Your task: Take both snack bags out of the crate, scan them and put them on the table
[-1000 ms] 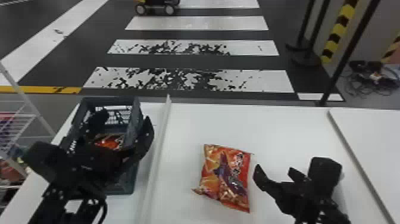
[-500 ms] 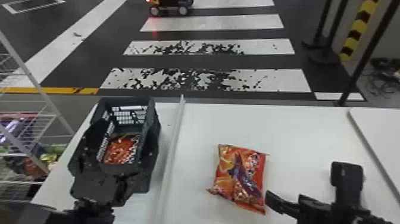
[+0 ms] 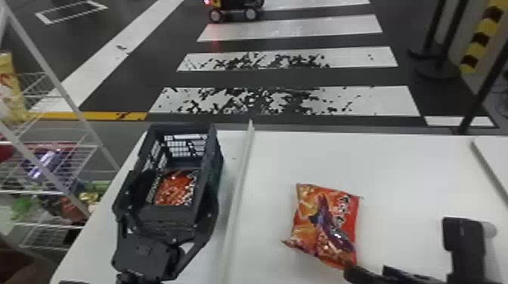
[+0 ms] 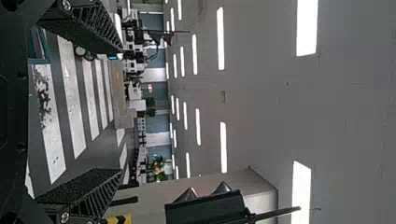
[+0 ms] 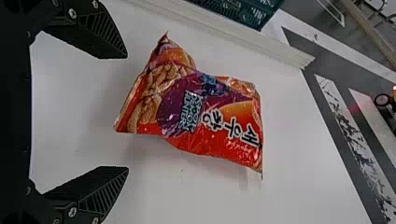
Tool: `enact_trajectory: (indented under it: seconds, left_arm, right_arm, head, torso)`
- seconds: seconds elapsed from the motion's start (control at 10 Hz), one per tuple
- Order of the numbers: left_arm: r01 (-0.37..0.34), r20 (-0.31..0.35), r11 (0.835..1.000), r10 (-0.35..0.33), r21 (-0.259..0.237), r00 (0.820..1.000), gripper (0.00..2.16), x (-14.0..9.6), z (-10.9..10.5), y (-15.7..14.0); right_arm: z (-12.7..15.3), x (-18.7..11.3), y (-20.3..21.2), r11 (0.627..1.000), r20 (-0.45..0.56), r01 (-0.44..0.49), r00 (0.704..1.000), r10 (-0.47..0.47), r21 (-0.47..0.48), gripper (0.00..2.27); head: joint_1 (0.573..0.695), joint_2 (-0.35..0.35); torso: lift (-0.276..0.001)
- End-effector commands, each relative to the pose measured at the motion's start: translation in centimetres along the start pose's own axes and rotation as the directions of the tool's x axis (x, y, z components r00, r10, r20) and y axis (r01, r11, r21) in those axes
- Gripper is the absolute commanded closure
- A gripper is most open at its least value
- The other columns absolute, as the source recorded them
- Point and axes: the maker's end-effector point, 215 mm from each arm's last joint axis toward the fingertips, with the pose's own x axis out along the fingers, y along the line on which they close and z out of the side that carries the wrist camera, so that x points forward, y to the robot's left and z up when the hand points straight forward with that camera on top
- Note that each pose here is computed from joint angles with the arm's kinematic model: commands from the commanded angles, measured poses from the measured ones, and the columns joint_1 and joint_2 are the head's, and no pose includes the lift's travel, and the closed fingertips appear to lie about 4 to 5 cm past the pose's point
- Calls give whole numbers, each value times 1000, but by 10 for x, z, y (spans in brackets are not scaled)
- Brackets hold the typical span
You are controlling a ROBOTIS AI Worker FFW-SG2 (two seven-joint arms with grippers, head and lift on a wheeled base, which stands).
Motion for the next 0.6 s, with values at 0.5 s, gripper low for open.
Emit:
enact_trajectory:
  seconds: [0.5]
  left_arm:
    - [14, -40, 1000, -14, -18, 999, 87, -6, -21, -2]
  right_arm:
    - [2, 29, -4, 993, -29, -74, 997, 77, 93, 147]
  head:
    - [695, 239]
  torso:
    - [-91]
